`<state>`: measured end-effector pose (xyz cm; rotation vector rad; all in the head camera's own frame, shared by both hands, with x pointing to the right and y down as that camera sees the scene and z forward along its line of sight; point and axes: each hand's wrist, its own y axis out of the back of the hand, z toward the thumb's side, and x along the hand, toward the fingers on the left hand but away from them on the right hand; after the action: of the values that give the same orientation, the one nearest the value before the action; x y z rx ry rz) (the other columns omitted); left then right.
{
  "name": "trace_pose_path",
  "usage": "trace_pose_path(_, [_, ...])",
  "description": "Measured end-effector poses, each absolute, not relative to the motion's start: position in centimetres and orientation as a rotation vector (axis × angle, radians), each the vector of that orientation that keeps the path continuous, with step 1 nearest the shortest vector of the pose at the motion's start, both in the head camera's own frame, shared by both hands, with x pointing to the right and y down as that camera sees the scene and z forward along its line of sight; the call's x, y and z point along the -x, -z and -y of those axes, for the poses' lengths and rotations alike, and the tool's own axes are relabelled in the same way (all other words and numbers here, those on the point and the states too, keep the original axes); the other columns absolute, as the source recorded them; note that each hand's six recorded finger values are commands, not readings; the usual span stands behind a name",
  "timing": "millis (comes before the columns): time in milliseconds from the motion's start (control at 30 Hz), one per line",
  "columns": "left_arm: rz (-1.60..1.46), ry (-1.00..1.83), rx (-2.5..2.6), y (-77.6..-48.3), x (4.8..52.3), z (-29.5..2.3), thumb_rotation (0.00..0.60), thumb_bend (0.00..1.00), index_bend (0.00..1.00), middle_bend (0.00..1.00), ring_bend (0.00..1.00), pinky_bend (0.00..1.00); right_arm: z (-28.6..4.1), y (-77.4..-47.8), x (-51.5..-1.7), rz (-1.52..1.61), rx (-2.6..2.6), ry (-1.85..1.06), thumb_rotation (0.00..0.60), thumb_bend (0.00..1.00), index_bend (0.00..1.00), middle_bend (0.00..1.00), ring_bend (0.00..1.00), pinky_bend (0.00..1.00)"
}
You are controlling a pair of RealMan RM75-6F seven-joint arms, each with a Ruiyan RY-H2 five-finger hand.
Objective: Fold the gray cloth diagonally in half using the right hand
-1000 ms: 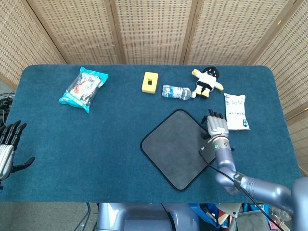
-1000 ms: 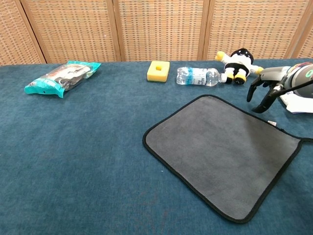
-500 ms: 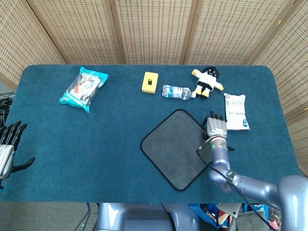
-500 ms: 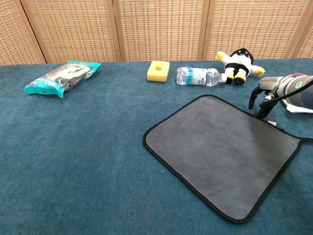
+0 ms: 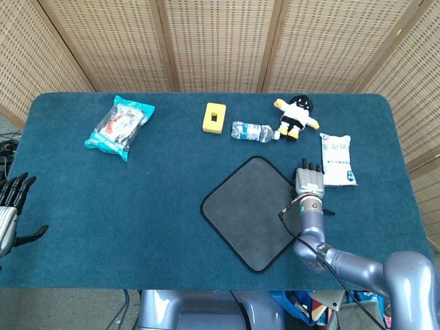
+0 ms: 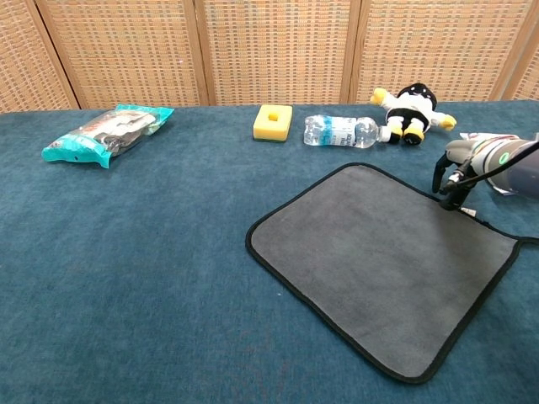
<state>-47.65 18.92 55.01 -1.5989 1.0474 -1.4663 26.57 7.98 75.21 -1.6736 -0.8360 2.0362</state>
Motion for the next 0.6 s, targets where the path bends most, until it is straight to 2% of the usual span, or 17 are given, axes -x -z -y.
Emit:
trace_pose_path(200, [-1.051, 1.464, 1.600, -54.9, 47.7, -18.9, 0.600, 0.22, 0.00, 0.00, 0.00, 0.00, -8.2, -75.6, -26.6, 0.819, 1.669, -2.064, 0.600, 0.48, 0.35, 0.00, 0.00, 0.00])
trace_pose_path(600, [-1.052, 1.464, 1.601, -54.9, 47.8, -18.9, 0.600, 0.22, 0.00, 0.00, 0.00, 0.00, -8.3, -75.3, -25.1, 0.857, 1.779, -2.058, 0.600, 0.49, 0.43, 0.00, 0.00, 0.00])
